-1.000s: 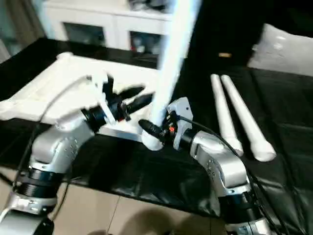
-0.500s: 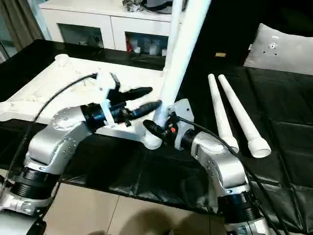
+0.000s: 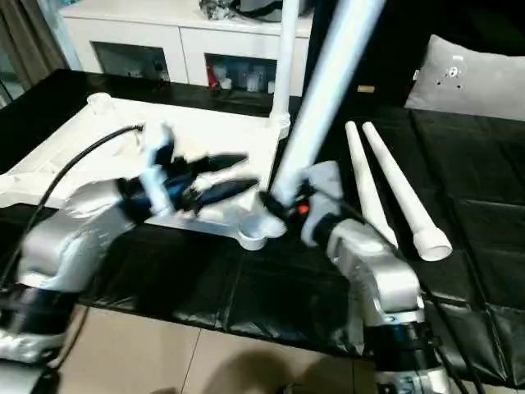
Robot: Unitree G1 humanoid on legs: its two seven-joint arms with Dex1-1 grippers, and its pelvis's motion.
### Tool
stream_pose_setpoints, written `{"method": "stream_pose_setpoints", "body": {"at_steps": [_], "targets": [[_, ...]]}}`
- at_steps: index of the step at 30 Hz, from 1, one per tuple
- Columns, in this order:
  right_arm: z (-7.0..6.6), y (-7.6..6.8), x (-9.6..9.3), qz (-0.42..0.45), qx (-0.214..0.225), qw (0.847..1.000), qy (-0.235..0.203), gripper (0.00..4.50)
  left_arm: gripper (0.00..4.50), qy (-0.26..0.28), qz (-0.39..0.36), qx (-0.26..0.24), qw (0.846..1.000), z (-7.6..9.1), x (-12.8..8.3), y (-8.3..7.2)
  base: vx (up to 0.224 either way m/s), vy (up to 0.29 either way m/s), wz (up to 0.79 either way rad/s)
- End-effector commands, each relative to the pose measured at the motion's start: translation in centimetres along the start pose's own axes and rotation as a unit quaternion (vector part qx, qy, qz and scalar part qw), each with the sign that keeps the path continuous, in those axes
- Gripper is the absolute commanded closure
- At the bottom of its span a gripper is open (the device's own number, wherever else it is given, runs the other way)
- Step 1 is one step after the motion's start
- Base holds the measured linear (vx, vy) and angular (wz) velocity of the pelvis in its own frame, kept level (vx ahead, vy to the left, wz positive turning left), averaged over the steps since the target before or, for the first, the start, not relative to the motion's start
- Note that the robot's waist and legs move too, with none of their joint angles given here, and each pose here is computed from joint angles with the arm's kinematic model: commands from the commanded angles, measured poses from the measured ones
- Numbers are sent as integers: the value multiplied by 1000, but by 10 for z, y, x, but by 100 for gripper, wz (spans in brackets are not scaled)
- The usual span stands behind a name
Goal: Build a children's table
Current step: Pick table leg, then insert table leg to table base
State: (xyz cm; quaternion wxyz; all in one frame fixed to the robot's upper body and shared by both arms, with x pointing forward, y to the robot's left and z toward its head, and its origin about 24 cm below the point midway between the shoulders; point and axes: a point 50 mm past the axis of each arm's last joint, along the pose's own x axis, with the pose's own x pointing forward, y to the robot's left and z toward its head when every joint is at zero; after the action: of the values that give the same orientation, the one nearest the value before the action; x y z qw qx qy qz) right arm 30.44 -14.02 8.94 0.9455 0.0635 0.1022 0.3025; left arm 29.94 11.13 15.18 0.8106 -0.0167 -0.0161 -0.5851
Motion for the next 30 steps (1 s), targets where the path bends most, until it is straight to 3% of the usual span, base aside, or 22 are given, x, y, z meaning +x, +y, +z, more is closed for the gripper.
{"method": "stream_pose_setpoints", "body": {"at_steps": [1,2,4,5,6,11,17,19,20,21,22,24,25,28,30], "targets": [[0,-5,-4,-19,0,1000,-5,260,179,49,22,23,998,-8,-6,10,0,0,0],[1,-9,-5,-52,-1,999,-15,260,179,127,42,65,989,-22,-14,21,0,0,0],[1,-12,-7,-80,1,997,-6,260,179,185,47,94,977,-32,-21,30,0,0,0],[0,-13,-7,-87,3,996,1,260,179,204,47,101,973,-35,-24,33,0,0,0],[0,-16,-9,-96,11,995,4,260,207,222,43,112,968,-38,-26,36,0,0,0],[1,-24,-15,-112,37,993,2,260,214,294,-2,146,944,-51,-33,51,0,0,0],[3,-10,-15,-42,-6,999,8,260,252,338,-15,182,923,-62,-31,64,0,0,0],[4,-7,-15,-43,-27,999,-4,260,287,347,-17,188,919,-64,-29,67,0,0,0],[7,-6,-15,-65,-62,996,-28,260,287,357,-25,193,913,-66,-29,68,0,0,0],[7,-6,-15,-65,-62,996,-28,260,288,357,-25,193,913,-66,-29,68,0,0,0],[2,-7,-16,-78,-53,995,12,260,297,364,-30,195,910,-68,-28,70,0,0,0],[-1,-8,-17,-80,-32,996,38,260,310,371,-37,195,907,-70,-27,71,0,0,0],[-1,-9,-18,-77,-28,996,41,261,330,378,-40,199,903,-71,-27,71,0,0,0],[-1,-9,-20,-54,-33,997,33,261,331,392,-51,203,896,-73,-26,72,0,0,0],[-1,-8,-22,-41,-38,998,24,261,364,396,-53,202,894,-73,-23,73,0,0,0]]}}
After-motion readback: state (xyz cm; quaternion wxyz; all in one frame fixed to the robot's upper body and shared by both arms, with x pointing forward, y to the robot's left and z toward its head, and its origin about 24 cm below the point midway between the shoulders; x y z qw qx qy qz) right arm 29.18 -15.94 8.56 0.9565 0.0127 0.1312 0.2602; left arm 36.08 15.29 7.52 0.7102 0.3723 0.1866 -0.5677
